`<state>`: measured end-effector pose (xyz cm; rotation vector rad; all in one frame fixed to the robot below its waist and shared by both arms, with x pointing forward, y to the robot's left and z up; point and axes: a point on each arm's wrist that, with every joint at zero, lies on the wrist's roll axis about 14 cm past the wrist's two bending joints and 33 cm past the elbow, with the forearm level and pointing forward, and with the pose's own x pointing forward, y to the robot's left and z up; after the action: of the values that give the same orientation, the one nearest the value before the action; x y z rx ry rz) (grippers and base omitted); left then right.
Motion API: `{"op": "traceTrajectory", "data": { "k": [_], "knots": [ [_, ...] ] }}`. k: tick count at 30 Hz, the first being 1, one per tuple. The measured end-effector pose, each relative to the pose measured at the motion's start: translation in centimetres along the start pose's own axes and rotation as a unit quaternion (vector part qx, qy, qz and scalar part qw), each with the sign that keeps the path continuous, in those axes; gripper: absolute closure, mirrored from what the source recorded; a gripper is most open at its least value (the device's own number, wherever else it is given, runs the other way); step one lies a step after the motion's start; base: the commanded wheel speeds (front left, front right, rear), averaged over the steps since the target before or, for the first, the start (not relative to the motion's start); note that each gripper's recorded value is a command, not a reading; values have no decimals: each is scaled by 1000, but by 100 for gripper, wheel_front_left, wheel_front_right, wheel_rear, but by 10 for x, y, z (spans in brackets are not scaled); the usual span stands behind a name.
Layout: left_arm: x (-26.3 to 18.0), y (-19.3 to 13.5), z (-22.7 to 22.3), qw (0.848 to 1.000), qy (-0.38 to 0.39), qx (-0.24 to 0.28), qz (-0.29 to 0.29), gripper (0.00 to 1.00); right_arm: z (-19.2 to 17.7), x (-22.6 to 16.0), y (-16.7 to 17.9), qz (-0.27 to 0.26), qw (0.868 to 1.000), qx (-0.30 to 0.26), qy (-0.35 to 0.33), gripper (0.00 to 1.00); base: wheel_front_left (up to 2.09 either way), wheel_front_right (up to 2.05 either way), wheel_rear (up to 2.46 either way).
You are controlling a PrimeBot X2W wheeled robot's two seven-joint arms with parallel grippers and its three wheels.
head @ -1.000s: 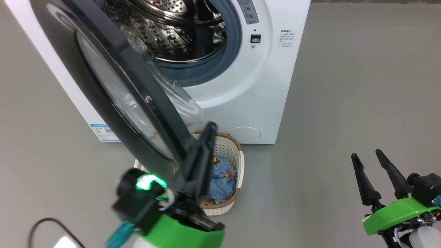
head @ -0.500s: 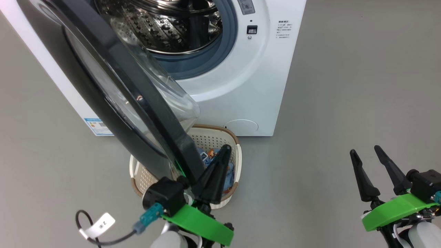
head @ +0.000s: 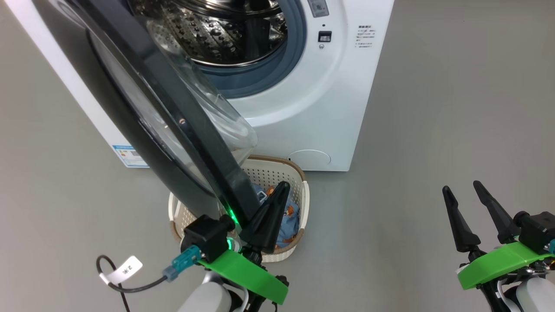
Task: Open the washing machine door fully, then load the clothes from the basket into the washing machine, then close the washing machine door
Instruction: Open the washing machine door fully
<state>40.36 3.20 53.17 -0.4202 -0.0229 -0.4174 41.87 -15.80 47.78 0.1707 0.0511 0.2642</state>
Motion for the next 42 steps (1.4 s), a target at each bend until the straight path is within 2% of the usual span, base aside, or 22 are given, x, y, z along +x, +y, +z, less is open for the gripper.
{"op": "traceTrajectory", "data": {
  "k": [23,31,42],
  "knots": [
    [-21,17,16,999,-30,-14,39,100,4,22,26,48,999,-11,-3,0,0,0,0],
    [-37,33,15,997,-34,-17,73,100,3,33,39,70,998,-12,-2,0,0,0,0],
    [-76,67,20,989,-40,8,144,100,1,47,65,105,994,-11,-1,0,0,0,0]
  ]
}}
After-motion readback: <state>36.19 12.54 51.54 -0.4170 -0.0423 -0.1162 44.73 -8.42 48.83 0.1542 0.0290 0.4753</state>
